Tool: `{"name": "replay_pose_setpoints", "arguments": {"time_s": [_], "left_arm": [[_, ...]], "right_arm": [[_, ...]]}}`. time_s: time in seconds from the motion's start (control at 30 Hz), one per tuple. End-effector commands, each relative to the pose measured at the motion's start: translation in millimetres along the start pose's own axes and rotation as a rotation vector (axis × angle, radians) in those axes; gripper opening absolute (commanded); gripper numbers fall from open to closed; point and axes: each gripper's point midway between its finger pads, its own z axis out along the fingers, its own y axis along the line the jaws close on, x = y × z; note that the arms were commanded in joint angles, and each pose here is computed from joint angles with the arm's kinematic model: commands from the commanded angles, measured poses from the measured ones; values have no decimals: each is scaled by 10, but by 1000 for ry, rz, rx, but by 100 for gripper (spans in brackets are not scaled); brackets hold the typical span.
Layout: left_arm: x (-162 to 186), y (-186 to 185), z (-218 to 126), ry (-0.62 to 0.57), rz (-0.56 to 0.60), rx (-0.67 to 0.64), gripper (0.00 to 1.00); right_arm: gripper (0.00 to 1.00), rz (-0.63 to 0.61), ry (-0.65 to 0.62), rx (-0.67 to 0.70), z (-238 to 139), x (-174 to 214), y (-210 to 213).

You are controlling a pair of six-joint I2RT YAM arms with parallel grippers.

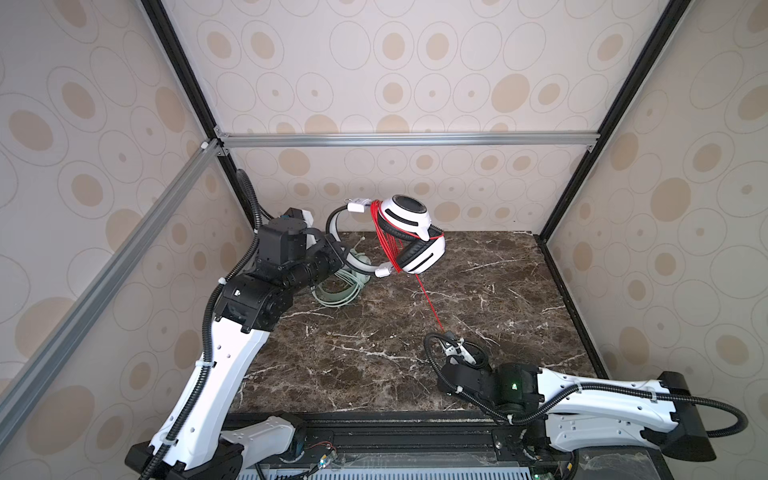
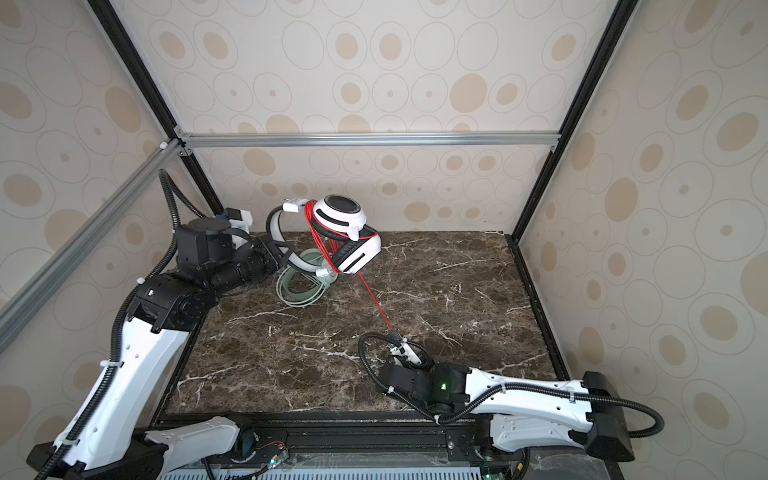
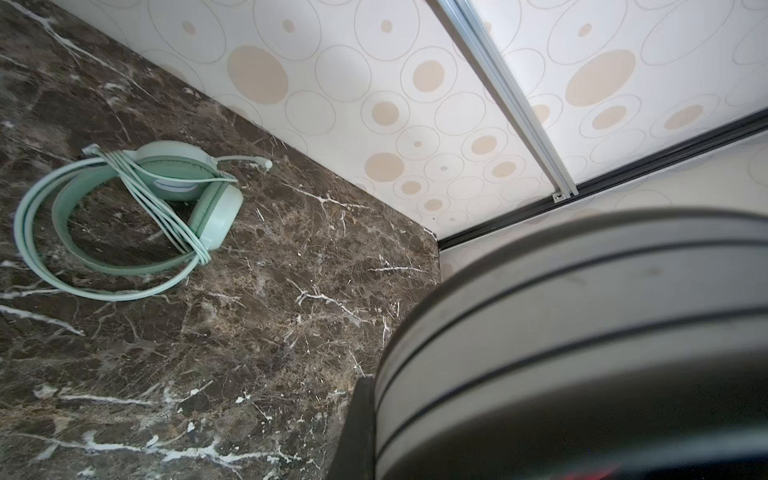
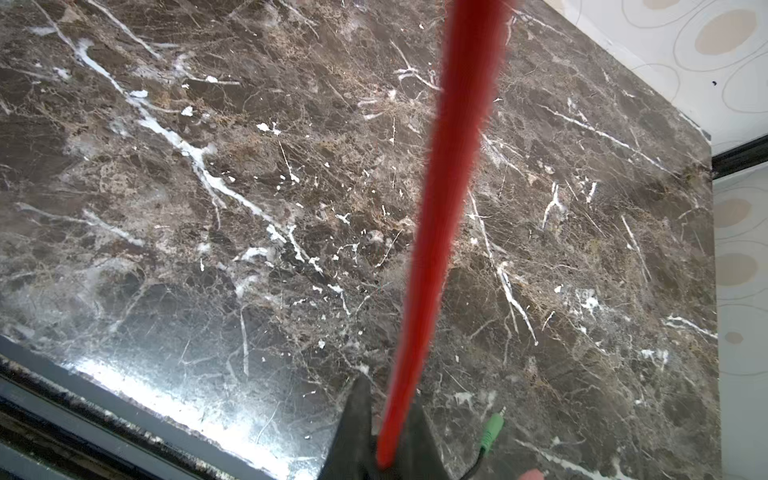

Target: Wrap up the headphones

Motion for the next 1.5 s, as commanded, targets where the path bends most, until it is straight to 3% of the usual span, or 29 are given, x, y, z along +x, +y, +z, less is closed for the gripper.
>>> {"name": "replay_pose_setpoints", "arguments": {"time_s": [0.0, 0.3, 0.43, 0.67, 0.97, 1.2, 1.47], "left_arm": [[-273, -355, -187, -77, -70, 124, 0], [-541, 61, -308, -264, -44, -98, 0], [-607, 369, -276, -335, -29, -242, 0], [-544, 892, -44, -367, 6, -457, 0], [-269, 1409, 182, -292, 104, -644, 0], [255, 1726, 365, -171, 192, -686, 0], [909, 1567, 495, -52, 377, -602, 0]], "right_arm": [[0, -20, 9, 23, -6, 23, -37], [0, -18, 44, -65, -69, 110, 43], [0, -83, 25, -211, -227, 58, 272], [0, -200, -15, -206, -590, -190, 304], [0, -304, -71, -145, -1089, -802, 243], [0, -372, -205, 7, -1472, -1513, -82], [0, -414, -168, 30, -1219, -1776, -216]]}}
